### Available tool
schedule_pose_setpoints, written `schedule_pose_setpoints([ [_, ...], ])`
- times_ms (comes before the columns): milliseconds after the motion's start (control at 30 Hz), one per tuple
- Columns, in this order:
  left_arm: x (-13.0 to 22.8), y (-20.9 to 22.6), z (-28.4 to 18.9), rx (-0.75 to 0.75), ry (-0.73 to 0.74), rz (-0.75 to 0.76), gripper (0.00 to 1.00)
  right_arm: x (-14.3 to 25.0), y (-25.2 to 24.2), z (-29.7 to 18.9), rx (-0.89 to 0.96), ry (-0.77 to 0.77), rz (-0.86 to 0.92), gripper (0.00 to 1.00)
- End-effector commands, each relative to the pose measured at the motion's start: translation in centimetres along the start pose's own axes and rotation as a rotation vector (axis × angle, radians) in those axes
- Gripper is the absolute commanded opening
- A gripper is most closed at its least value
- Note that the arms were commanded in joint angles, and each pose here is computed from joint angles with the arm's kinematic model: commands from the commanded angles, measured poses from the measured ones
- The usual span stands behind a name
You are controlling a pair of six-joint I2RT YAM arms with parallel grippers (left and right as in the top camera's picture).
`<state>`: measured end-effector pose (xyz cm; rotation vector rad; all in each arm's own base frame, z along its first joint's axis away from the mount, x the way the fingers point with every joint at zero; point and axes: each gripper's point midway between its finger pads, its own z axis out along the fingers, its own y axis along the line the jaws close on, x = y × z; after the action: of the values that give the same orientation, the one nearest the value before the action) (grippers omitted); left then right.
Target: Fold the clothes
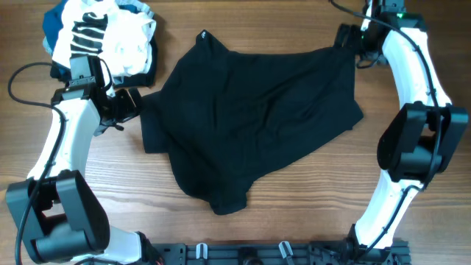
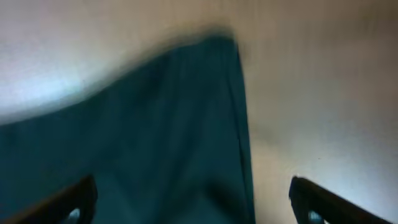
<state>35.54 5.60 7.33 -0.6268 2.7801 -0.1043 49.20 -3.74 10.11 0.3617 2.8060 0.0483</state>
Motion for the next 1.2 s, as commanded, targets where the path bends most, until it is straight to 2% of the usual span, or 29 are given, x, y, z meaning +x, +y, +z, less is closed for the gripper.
schedule_pose_setpoints([
  [0,0.3,0.1,-0.2,-0.010,0.008,0.014,1.00,2.4,-1.0,-2.2,0.006,0.094,-0.002,1.00],
  [67,0.5,-0.2,-0.2,0.012,0.017,0.013,1.00,5.3,-1.7,-1.4,0.033,0.199,-0.029,0.98],
  [133,0.7,-0.9,-0.2,0.051,0.028,0.013,1.00,7.4,-2.1,-0.3,0.042,0.264,-0.042,0.91],
  [233,0.7,-1.0,-0.2,0.053,0.030,0.013,1.00,8.5,-2.6,0.9,0.045,0.292,-0.073,0.85],
  [300,0.7,-1.0,-0.2,0.053,0.029,0.013,1.00,9.6,-3.0,2.2,0.043,0.310,-0.098,0.75],
  [367,0.7,-1.0,-0.2,0.053,0.029,0.013,1.00,10.6,-3.3,3.3,0.042,0.327,-0.114,0.73],
  [533,0.7,-0.9,-0.2,0.053,0.029,0.013,1.00,9.9,-3.2,4.6,0.034,0.272,-0.133,0.70],
  [600,0.7,-0.9,-0.2,0.053,0.029,0.013,1.00,9.3,-3.1,4.8,0.031,0.247,-0.142,0.65],
  [633,0.7,-0.9,-0.2,0.053,0.029,0.013,1.00,9.2,-3.1,4.8,0.031,0.243,-0.142,0.60],
  [667,0.7,-0.9,-0.2,0.053,0.029,0.013,1.00,9.2,-3.1,4.8,0.031,0.243,-0.142,0.49],
  [700,0.7,-0.9,-0.2,0.053,0.029,0.013,1.00,9.3,-3.1,4.8,0.032,0.246,-0.142,0.34],
  [800,0.7,-0.9,-0.2,0.053,0.029,0.013,1.00,9.7,-3.2,4.4,0.035,0.264,-0.125,0.04],
  [867,0.7,-0.9,-0.2,0.053,0.029,0.013,1.00,10.0,-3.5,3.6,0.061,0.271,-0.093,0.04],
  [933,0.7,-0.9,-0.2,0.053,0.029,0.014,1.00,10.4,-5.7,1.4,0.183,0.280,0.021,0.04],
  [1067,0.7,-0.9,-0.2,0.053,0.029,0.014,1.00,12.4,-7.5,-3.9,0.206,0.332,0.134,0.03],
  [1167,0.7,-0.9,-0.2,0.053,0.029,0.014,1.00,14.5,-7.4,-6.1,0.192,0.403,0.145,0.04],
])
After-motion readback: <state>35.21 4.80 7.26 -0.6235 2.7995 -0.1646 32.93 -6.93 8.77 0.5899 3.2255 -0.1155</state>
